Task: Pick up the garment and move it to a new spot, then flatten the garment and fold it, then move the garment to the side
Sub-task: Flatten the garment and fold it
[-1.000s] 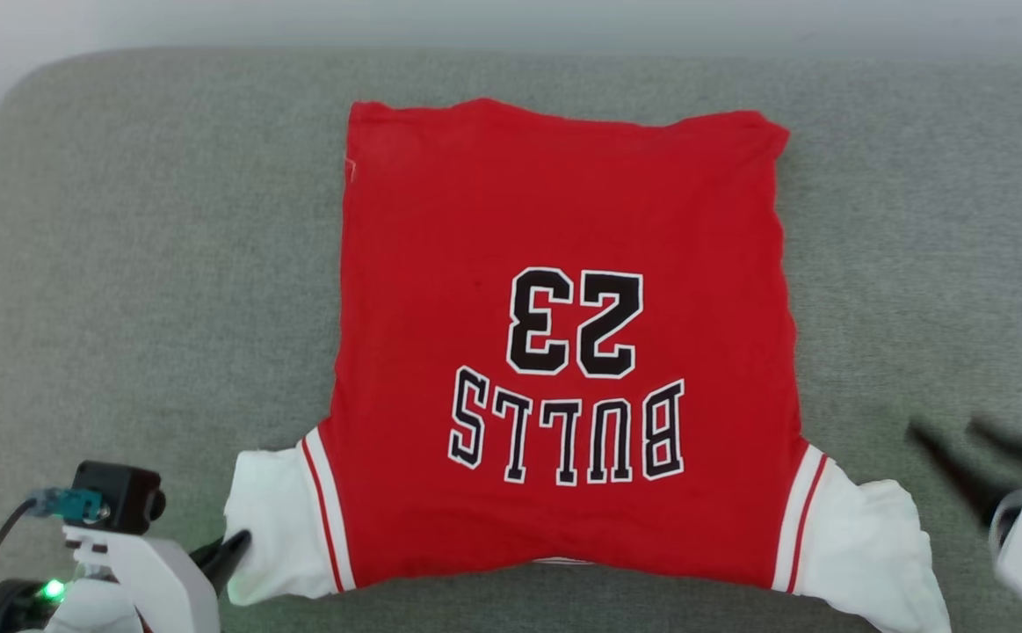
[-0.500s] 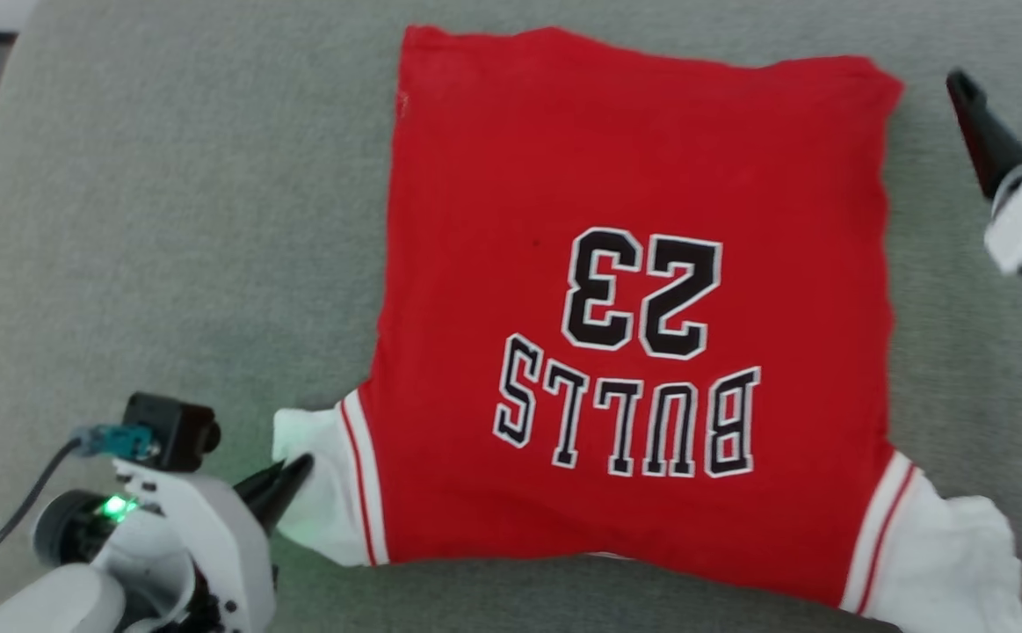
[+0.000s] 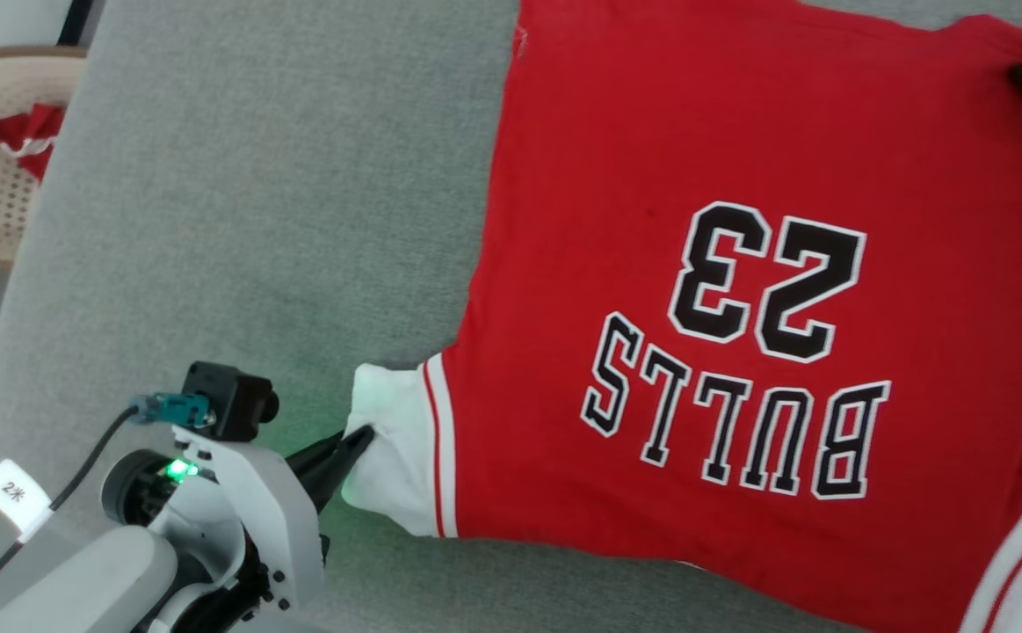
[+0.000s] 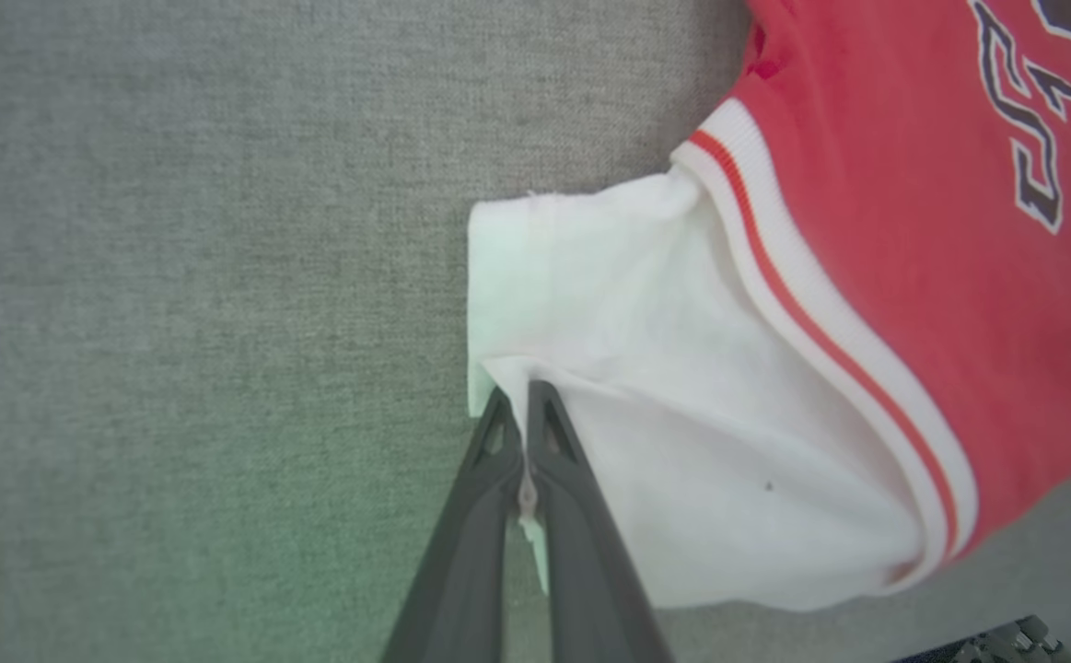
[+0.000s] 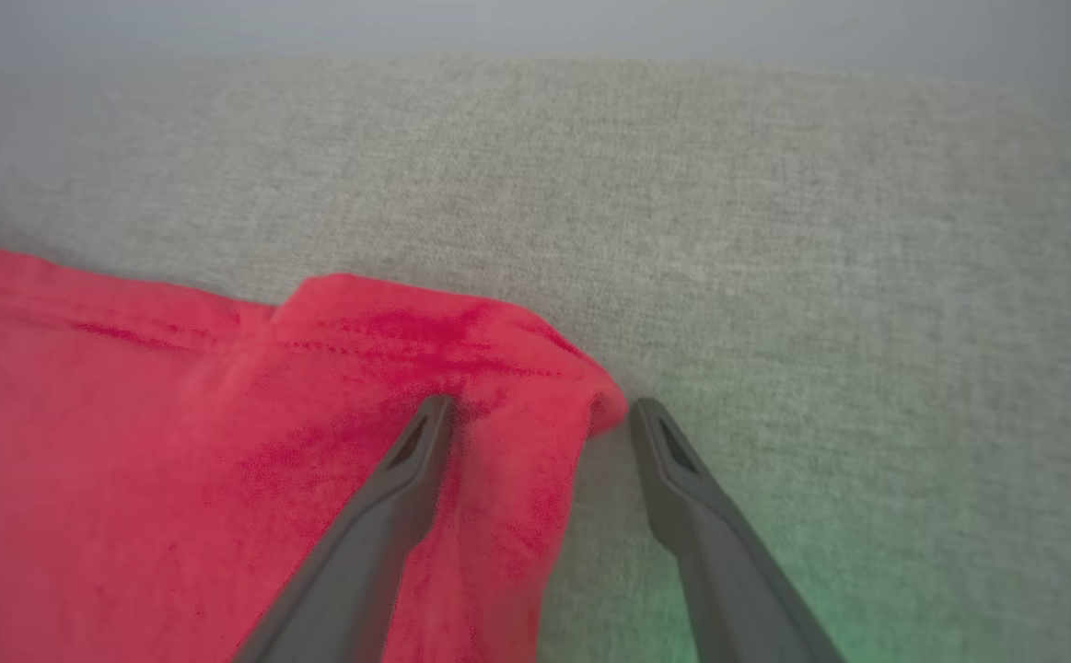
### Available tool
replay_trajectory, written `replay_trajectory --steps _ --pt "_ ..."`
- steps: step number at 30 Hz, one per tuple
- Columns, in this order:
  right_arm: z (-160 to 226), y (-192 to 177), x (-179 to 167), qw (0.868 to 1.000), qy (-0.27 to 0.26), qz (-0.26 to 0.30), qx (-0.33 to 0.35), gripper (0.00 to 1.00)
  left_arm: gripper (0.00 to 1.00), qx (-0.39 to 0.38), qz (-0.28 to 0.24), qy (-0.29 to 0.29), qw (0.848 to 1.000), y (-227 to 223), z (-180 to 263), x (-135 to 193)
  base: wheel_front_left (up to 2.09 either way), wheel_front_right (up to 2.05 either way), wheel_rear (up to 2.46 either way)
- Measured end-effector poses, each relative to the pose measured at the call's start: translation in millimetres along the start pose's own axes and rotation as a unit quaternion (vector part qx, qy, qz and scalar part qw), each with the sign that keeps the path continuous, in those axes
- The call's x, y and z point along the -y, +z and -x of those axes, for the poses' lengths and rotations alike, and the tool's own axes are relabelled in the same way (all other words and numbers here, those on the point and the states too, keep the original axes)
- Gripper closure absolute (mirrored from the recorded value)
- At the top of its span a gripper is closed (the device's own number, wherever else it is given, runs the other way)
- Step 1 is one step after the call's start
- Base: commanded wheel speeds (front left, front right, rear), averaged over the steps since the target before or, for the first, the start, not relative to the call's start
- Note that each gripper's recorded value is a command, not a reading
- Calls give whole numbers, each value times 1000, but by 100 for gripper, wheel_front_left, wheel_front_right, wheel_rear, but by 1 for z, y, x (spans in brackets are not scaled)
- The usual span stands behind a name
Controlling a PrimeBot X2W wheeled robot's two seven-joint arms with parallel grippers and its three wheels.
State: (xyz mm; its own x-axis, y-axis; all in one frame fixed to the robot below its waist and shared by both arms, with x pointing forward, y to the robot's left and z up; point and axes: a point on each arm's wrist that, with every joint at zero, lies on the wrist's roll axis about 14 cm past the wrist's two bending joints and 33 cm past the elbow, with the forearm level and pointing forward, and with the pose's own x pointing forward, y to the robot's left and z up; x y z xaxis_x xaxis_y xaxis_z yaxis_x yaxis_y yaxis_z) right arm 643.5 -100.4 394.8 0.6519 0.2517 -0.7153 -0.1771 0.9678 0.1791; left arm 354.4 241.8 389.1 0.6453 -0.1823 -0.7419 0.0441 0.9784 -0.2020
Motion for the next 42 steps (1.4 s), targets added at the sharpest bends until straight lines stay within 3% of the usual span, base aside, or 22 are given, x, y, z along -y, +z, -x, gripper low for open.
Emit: replay_trajectory --steps 5,6,7,18,24,34,42 --pt "-14 -7 1 998 -12 -12 -58 0 100 -6 9 11 1000 -7 0 -8 0 0 0" --pt "-16 -8 1 997 -15 -10 -71 63 100 -5 10 12 1000 -7 0 -8 0 0 0" --pt "-17 -9 1 997 -19 -6 -81 100 100 -6 12 12 1000 -7 0 -9 0 0 0" --pt "0 -11 -3 996 -34 27 -82 100 100 10 5 17 1000 0 0 -14 0 0 0" --pt "25 -21 -7 996 -15 40 -81 100 100 19 -5 24 1000 6 7 -17 0 0 0" --pt "101 -55 12 997 23 29 -69 100 100 37 -32 13 999 23 15 -6 0 0 0" --pt "170 -109 34 997 15 8 -71 100 100 52 -59 -11 997 40 16 12 0 0 0"
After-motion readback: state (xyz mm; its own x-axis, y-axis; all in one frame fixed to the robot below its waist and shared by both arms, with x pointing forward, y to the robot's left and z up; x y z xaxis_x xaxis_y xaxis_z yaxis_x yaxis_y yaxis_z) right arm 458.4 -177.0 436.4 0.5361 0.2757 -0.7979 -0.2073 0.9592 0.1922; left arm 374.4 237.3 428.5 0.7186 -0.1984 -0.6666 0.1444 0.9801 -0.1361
